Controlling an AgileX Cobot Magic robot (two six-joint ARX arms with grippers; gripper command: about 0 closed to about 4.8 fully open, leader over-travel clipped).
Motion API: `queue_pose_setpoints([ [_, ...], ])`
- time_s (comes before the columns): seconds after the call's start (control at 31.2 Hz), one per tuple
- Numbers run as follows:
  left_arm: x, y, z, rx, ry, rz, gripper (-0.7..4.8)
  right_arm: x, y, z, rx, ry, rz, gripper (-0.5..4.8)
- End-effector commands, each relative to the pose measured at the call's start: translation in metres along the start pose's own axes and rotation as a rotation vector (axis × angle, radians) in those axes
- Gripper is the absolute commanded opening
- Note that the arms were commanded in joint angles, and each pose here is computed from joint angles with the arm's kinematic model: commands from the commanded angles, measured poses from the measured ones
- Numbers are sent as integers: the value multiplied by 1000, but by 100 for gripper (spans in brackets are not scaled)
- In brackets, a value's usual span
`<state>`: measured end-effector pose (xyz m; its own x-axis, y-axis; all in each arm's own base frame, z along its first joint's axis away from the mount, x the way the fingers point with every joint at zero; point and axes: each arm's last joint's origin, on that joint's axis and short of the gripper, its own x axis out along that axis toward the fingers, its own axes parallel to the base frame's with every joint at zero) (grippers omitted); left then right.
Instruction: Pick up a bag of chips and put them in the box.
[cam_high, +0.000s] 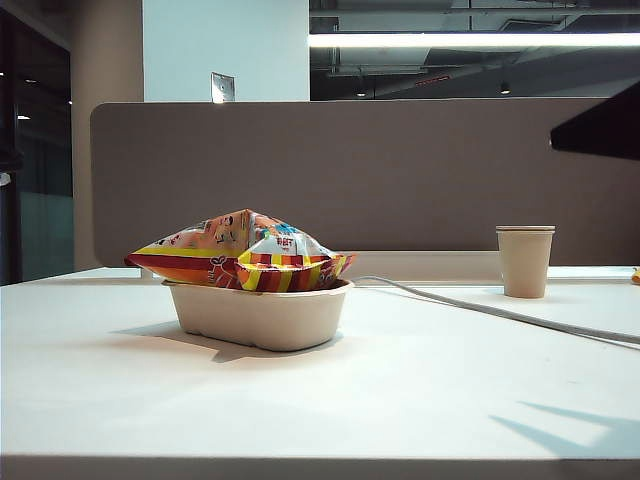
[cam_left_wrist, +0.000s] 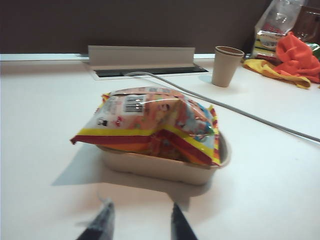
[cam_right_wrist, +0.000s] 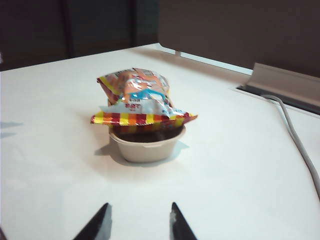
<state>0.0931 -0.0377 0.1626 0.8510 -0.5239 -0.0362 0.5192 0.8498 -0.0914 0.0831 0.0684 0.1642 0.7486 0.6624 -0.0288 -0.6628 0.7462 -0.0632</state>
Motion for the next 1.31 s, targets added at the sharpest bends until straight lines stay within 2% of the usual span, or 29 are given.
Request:
queue_pose_setpoints([
  [0.03, 0, 1, 2, 13, -18, 26, 147, 0, -1, -3, 1, 27, -24, 151],
  [0.26, 0, 1, 2, 27, -16, 29, 146, 0, 0, -9, 5, 86, -22, 151],
  [0.42, 0, 1, -1, 19, 17, 32, 147, 0, 0, -8, 16, 77, -13, 151],
  [0.61, 0, 1, -3, 16, 33, 33, 147, 0, 2, -7, 18, 65, 49, 147],
  [1.31, 0, 1, -9, 7, 93, 38, 147, 0, 2, -8, 18, 82, 46, 147],
])
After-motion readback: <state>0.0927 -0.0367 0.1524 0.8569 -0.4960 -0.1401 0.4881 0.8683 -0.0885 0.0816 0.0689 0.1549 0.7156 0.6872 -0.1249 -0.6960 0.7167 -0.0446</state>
